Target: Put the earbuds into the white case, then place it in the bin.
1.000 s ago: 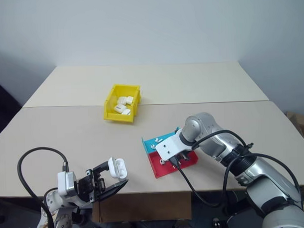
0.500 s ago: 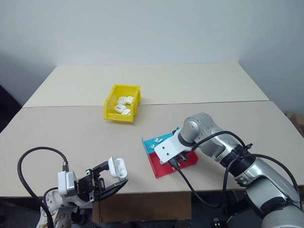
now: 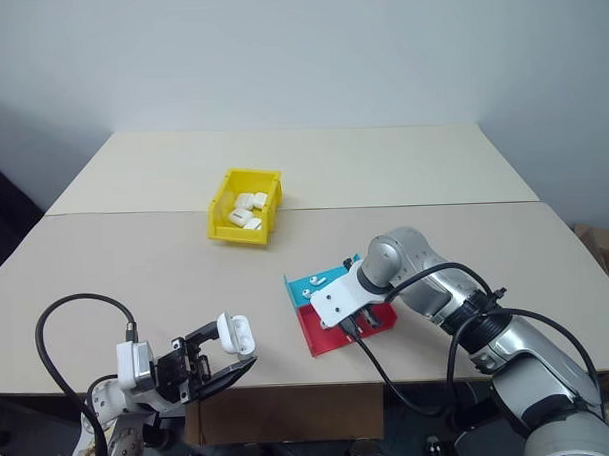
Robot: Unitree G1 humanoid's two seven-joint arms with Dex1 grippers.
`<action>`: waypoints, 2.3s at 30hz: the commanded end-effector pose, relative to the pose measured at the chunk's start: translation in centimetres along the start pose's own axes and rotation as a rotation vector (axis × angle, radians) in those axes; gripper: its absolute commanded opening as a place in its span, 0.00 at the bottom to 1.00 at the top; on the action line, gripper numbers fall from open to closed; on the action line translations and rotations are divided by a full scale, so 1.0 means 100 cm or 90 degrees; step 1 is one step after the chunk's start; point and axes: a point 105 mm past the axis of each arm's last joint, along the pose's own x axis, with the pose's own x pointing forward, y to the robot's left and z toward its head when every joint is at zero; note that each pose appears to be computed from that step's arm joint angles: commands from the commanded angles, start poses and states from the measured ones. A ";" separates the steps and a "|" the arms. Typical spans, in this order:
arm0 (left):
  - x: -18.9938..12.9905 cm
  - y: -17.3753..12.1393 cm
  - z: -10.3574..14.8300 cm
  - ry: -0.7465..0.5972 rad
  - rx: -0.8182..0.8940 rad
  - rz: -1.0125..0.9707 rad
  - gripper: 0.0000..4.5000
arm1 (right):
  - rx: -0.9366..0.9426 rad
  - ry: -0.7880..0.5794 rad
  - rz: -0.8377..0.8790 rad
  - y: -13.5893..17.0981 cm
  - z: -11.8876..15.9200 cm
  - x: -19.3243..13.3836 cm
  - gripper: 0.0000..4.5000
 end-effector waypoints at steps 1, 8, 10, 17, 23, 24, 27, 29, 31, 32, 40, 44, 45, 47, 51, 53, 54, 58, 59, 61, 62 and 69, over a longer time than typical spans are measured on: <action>0.000 0.000 0.005 -0.008 0.024 -0.007 0.62 | -0.011 -0.001 -0.021 -0.004 0.002 -0.006 0.26; -0.001 0.001 0.003 -0.005 0.024 -0.005 0.62 | -0.012 -0.001 -0.018 -0.002 0.002 -0.006 0.26; -0.001 0.001 0.002 -0.006 0.024 -0.004 0.62 | -0.002 -0.010 -0.023 -0.002 0.004 -0.009 0.26; 0.009 0.015 0.009 -0.047 0.036 0.006 0.62 | 0.035 -0.050 -0.076 -0.006 0.014 -0.037 0.26; 0.030 0.026 0.031 -0.119 0.013 0.001 0.62 | 0.157 -0.233 -0.265 -0.024 0.033 -0.107 0.26; 0.032 0.026 0.033 -0.130 0.009 -0.010 0.62 | 0.172 -0.280 -0.304 -0.027 0.037 -0.119 0.26; 0.039 0.028 0.035 -0.144 -0.002 -0.039 0.62 | 0.191 -0.427 -0.422 -0.033 0.048 -0.152 0.26; 0.046 0.029 0.039 -0.165 -0.007 -0.059 0.62 | 0.148 -0.517 -0.504 -0.030 0.057 -0.168 0.26; 0.050 0.031 0.042 -0.172 -0.013 -0.072 0.62 | 0.129 -0.577 -0.525 -0.025 0.064 -0.174 0.26; 0.054 0.031 0.043 -0.179 -0.019 -0.083 0.62 | 0.126 -0.616 -0.530 -0.025 0.068 -0.176 0.26; 0.076 0.030 0.051 -0.248 -0.042 -0.139 0.62 | 0.092 -0.862 -0.562 -0.025 0.095 -0.187 0.26; 0.078 0.027 0.053 -0.256 -0.043 -0.152 0.62 | 0.091 -0.888 -0.550 -0.028 0.101 -0.178 0.26; 0.078 0.027 0.053 -0.258 -0.043 -0.154 0.62 | 0.091 -0.891 -0.544 -0.028 0.103 -0.174 0.26; 0.078 0.026 0.054 -0.259 -0.041 -0.156 0.62 | 0.091 -0.887 -0.527 -0.028 0.105 -0.165 0.26; 0.079 0.024 0.056 -0.263 -0.036 -0.159 0.62 | 0.097 -0.881 -0.509 -0.027 0.106 -0.154 0.26; 0.079 0.024 0.057 -0.265 -0.034 -0.158 0.62 | 0.097 -0.876 -0.499 -0.026 0.106 -0.149 0.26; 0.079 0.024 0.057 -0.264 -0.032 -0.158 0.62 | 0.098 -0.872 -0.494 -0.026 0.106 -0.146 0.26; 0.079 0.022 0.058 -0.261 -0.026 -0.161 0.62 | 0.099 -0.850 -0.481 -0.025 0.105 -0.137 0.26; 0.079 0.022 0.058 -0.260 -0.026 -0.162 0.62 | 0.098 -0.845 -0.478 -0.025 0.104 -0.135 0.26; 0.078 0.022 0.058 -0.256 -0.025 -0.162 0.62 | 0.099 -0.838 -0.477 -0.025 0.103 -0.132 0.26; 0.078 0.022 0.058 -0.255 -0.024 -0.162 0.62 | 0.101 -0.833 -0.476 -0.025 0.103 -0.130 0.26; 0.078 0.023 0.058 -0.254 -0.022 -0.160 0.62 | 0.104 -0.814 -0.468 -0.024 0.101 -0.121 0.26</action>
